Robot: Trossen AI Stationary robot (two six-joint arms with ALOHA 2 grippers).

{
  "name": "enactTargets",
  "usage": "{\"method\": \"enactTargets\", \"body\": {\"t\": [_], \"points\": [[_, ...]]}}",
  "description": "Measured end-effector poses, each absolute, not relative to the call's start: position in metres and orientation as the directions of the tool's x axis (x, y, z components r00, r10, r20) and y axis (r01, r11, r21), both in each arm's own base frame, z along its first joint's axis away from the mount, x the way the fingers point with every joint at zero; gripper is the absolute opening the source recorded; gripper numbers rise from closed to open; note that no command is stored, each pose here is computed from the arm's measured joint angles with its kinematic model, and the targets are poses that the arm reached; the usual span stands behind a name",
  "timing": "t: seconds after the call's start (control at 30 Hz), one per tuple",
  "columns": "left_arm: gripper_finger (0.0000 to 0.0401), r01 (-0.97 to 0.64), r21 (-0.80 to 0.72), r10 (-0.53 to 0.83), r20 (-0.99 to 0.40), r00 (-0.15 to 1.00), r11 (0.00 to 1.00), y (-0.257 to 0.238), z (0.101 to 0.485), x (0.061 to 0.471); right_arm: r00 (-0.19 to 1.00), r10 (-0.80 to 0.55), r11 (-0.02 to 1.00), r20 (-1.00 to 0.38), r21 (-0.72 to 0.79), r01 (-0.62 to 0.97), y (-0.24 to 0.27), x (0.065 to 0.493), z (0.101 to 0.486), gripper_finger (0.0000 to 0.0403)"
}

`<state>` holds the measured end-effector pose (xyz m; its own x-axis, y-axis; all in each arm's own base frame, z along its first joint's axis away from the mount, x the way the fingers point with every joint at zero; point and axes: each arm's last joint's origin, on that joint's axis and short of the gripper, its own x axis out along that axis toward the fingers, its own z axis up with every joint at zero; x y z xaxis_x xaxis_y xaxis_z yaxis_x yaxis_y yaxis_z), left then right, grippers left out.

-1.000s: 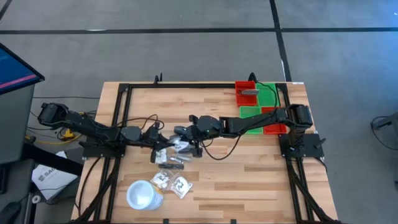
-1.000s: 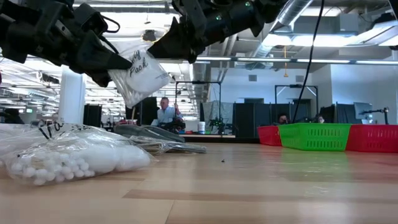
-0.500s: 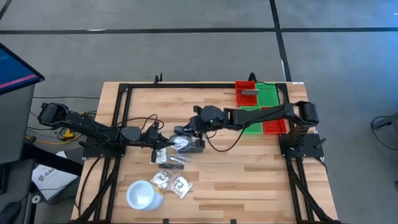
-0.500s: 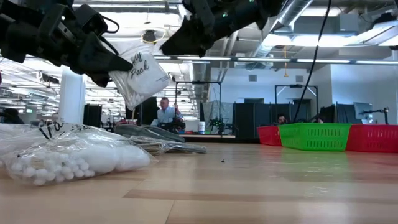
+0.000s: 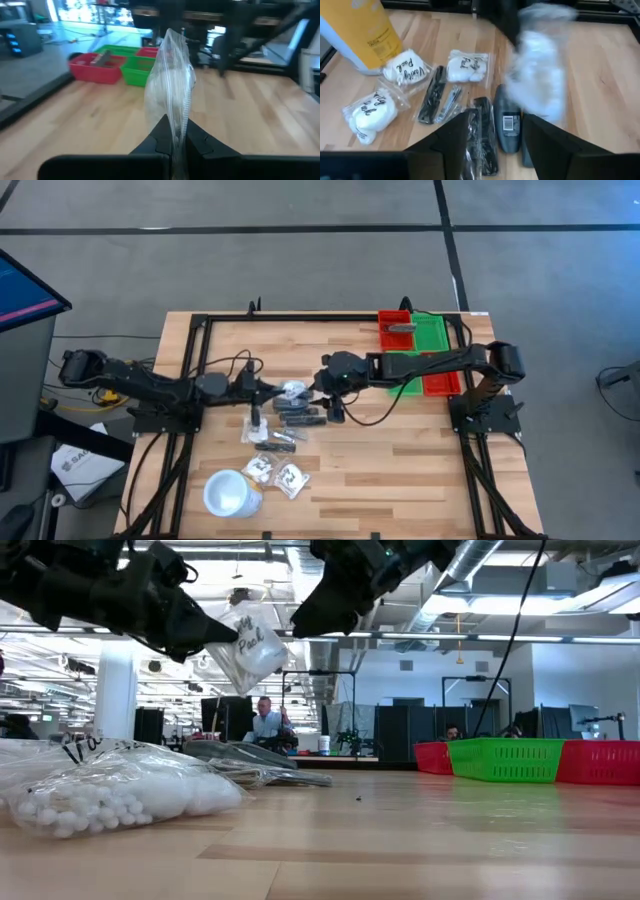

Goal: Pick & Place Travel size toiletries
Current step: Put the white cotton pack into the top green bin

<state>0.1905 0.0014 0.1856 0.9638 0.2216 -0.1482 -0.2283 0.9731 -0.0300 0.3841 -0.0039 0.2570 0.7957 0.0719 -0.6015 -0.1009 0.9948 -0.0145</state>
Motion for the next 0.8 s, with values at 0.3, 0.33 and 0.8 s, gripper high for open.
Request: {"method": "enactTargets", "body": {"t": [0.3, 0.33, 0.8], "points": [[0.0002, -0.212, -0.041, 0.202, -0.183, 0.962, 0.976, 0.036, 0.189, 0.205, 0.781, 0.087, 0.993, -0.619, -0.008, -0.116, 0.003, 0.381, 0.258, 0.019], [0.0002, -0.202, -0.045, 0.19, -0.196, 0.962, 0.978, 0.039, 0.187, 0.208, 0.779, 0.086, 0.993, -0.621, -0.007, -0.115, 0.003, 0.381, 0.257, 0.0189], [0.0003, -0.041, 0.058, 0.055, -0.282, 0.958, 0.998, 0.043, 0.19, 0.237, 0.749, 0.07, 0.997, -0.659, 0.02, -0.075, -0.001, 0.369, 0.266, 0.0173]]}}
